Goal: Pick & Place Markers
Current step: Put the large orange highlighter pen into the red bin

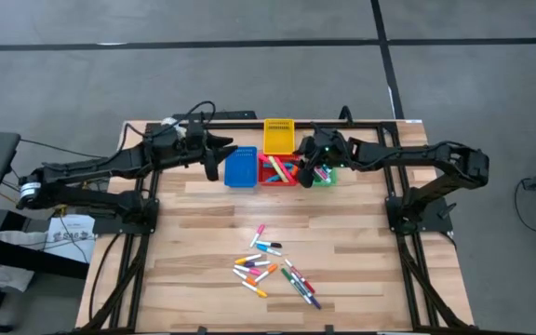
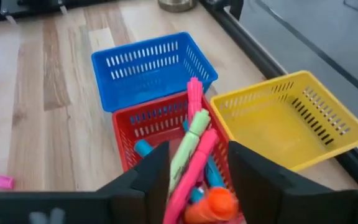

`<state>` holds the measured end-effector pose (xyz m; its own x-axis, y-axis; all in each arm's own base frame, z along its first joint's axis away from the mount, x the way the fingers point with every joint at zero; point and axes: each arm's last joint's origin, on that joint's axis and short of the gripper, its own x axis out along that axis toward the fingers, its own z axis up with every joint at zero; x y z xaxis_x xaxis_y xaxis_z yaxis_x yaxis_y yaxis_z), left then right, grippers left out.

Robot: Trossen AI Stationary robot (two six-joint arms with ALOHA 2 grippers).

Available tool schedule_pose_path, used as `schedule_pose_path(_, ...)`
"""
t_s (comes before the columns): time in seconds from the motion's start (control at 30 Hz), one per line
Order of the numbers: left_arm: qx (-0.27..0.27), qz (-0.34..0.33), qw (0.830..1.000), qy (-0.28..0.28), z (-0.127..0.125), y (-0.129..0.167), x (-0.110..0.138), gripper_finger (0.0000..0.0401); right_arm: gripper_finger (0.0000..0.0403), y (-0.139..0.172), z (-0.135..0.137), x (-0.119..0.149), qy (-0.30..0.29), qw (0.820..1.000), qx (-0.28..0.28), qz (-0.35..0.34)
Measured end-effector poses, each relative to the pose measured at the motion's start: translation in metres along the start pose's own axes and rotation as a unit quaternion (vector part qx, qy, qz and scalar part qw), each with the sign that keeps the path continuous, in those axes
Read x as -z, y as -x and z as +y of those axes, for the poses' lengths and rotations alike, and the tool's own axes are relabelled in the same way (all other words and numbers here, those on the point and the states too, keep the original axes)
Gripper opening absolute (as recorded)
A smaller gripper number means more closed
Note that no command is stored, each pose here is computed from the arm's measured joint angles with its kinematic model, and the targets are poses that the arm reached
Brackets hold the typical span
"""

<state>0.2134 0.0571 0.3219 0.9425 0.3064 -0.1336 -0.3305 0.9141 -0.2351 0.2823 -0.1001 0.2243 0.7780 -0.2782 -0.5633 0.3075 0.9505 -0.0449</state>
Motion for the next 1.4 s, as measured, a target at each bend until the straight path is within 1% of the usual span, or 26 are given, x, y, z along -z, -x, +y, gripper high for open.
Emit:
schedule_pose_path(0.07, 0.000, 0.013, 1.000, 0.000, -0.001, -0.006, 0.005, 0.0140, 0.0169, 0.000, 0.000, -0.003, 0.004, 1.000, 0.001, -0.014)
schedule_pose_path(0.17, 0.001, 0.033, 0.999, -0.002, -0.002, -0.015, 0.012, 0.0140, 0.0193, 0.001, -0.002, -0.011, 0.003, 0.998, 0.017, -0.058)
schedule_pose_path(0.27, 0.001, 0.051, 0.999, -0.003, -0.003, -0.022, 0.019, 0.0140, 0.0204, 0.002, -0.003, -0.020, 0.002, 0.995, 0.022, -0.101)
schedule_pose_path(0.33, 0.003, 0.058, 0.998, -0.004, -0.004, -0.025, 0.022, 0.0140, 0.0206, 0.002, -0.003, -0.021, 0.004, 0.994, 0.026, -0.109)
schedule_pose_path(0.4, 0.005, 0.061, 0.998, -0.005, -0.006, -0.026, 0.024, 0.0140, 0.0205, 0.003, -0.004, -0.020, 0.016, 0.994, 0.054, -0.097)
schedule_pose_path(0.47, 0.008, 0.060, 0.998, -0.005, -0.007, -0.026, 0.023, 0.0140, 0.0197, 0.003, -0.005, -0.016, 0.023, 0.991, 0.112, -0.074)
schedule_pose_path(0.57, 0.010, 0.055, 0.998, -0.005, -0.008, -0.024, 0.022, 0.0140, 0.0176, 0.004, -0.010, -0.008, 0.022, 0.979, 0.203, -0.026)
schedule_pose_path(0.6, 0.011, 0.054, 0.998, -0.005, -0.008, -0.023, 0.021, 0.0140, 0.0167, 0.004, -0.013, -0.005, 0.022, 0.975, 0.222, -0.011)
schedule_pose_path(0.67, 0.010, 0.054, 0.998, -0.005, -0.008, -0.023, 0.021, 0.0140, 0.0141, 0.004, -0.020, 0.000, 0.021, 0.973, 0.230, 0.017)
schedule_pose_path(0.73, 0.009, 0.054, 0.999, -0.005, -0.007, -0.023, 0.021, 0.0140, 0.0105, 0.004, -0.029, 0.006, 0.013, 0.975, 0.217, 0.042)
schedule_pose_path(0.83, 0.008, 0.053, 0.999, -0.005, -0.007, -0.023, 0.021, 0.0140, 0.0029, 0.001, -0.042, 0.011, -0.019, 0.980, 0.192, 0.052)
schedule_pose_path(0.87, 0.005, 0.052, 0.999, -0.005, -0.007, -0.023, 0.021, 0.0140, 0.0016, 0.001, -0.047, 0.013, -0.029, 0.979, 0.192, 0.057)
schedule_pose_path(0.93, -0.002, 0.049, 0.999, -0.005, -0.007, -0.023, 0.020, 0.0140, 0.0011, 0.001, -0.057, 0.013, -0.050, 0.979, 0.191, 0.056)
schedule_pose_path(1.0, -0.003, 0.045, 0.999, -0.005, -0.007, -0.023, 0.020, 0.0140, 0.0004, -0.002, -0.067, 0.009, -0.077, 0.984, 0.151, 0.050)
schedule_pose_path(1.07, -0.003, 0.044, 0.999, -0.005, -0.006, -0.023, 0.019, 0.0140, 0.0002, -0.007, -0.076, 0.008, -0.107, 0.986, 0.108, 0.065)
schedule_pose_path(1.1, -0.003, 0.043, 0.999, -0.005, -0.006, -0.023, 0.019, 0.0140, 0.0001, -0.011, -0.080, 0.005, -0.118, 0.986, 0.098, 0.070)
schedule_pose_path(1.23, -0.011, 0.040, 0.999, 0.003, -0.006, -0.023, 0.019, 0.0140, 0.0000, -0.025, -0.087, 0.000, -0.138, 0.979, 0.085, 0.127)
schedule_pose_path(1.4, -0.012, 0.040, 0.999, 0.005, -0.006, -0.023, 0.019, 0.0140, 0.0000, -0.045, -0.088, -0.009, -0.150, 0.971, 0.064, 0.174)
